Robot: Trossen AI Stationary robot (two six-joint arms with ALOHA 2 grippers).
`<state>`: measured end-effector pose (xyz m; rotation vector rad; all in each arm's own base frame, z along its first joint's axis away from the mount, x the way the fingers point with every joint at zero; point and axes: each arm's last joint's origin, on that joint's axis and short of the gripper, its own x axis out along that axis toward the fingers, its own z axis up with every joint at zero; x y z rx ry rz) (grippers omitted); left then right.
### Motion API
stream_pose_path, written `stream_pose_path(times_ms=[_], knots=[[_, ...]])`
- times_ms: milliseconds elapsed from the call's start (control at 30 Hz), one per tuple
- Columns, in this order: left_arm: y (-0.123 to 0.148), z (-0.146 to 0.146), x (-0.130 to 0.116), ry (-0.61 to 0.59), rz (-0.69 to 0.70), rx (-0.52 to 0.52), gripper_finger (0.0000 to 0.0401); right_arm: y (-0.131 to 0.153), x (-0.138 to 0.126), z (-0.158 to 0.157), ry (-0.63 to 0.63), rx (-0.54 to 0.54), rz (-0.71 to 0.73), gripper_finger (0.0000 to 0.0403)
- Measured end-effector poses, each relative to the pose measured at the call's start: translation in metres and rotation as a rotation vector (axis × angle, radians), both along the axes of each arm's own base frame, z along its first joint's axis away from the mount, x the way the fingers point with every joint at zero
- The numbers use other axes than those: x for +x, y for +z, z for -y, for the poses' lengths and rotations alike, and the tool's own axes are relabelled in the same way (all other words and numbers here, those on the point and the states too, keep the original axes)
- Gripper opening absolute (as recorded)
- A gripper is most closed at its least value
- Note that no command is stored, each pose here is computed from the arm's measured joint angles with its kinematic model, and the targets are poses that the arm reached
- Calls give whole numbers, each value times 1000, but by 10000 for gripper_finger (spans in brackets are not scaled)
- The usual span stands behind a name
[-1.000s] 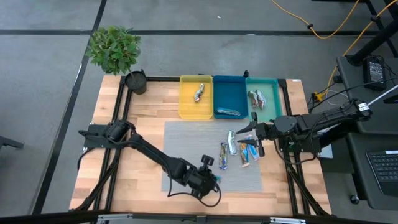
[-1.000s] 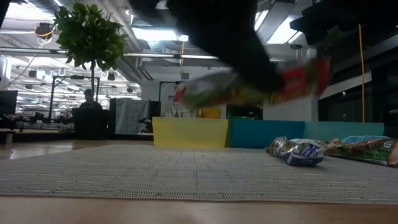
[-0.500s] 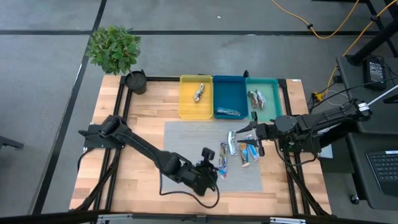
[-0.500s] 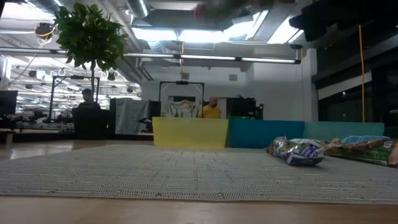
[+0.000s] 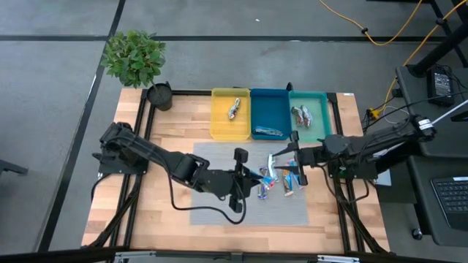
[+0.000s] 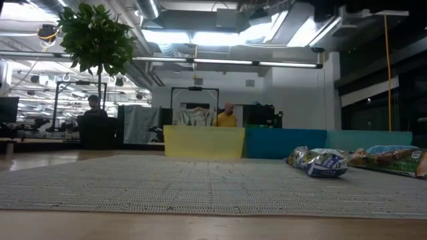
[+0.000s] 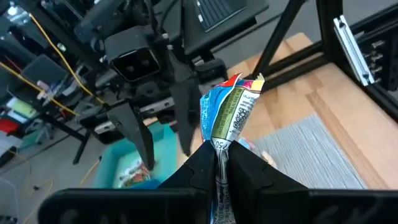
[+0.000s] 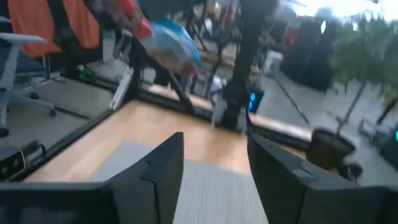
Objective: Pick and place Granola Bars by type
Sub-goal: Put the bottom red granola bar into the light blue bin
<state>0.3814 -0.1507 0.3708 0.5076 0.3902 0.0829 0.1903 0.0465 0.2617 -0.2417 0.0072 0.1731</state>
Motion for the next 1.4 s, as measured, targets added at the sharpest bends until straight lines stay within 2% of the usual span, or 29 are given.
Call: stream_pose_path(times_ms=[233, 400, 533, 733, 867, 1400], knots=[[3, -9, 4, 14, 15, 21, 22, 1, 14, -3, -8, -51, 104, 262], [11, -11, 7, 14, 94, 33, 22, 2, 20, -4, -30, -102, 158, 308], [17, -11, 9, 6, 148, 47, 22, 4, 23, -5, -20, -105, 216, 314], [19, -14, 11, 2, 166, 56, 22, 7, 26, -9, 67, -92, 286, 314], [21, -17, 13, -29, 190, 35, 22, 8, 27, -10, 85, -75, 313, 314], [18, -34, 25, -106, 205, -13, 22, 9, 46, -15, 113, -81, 293, 314]])
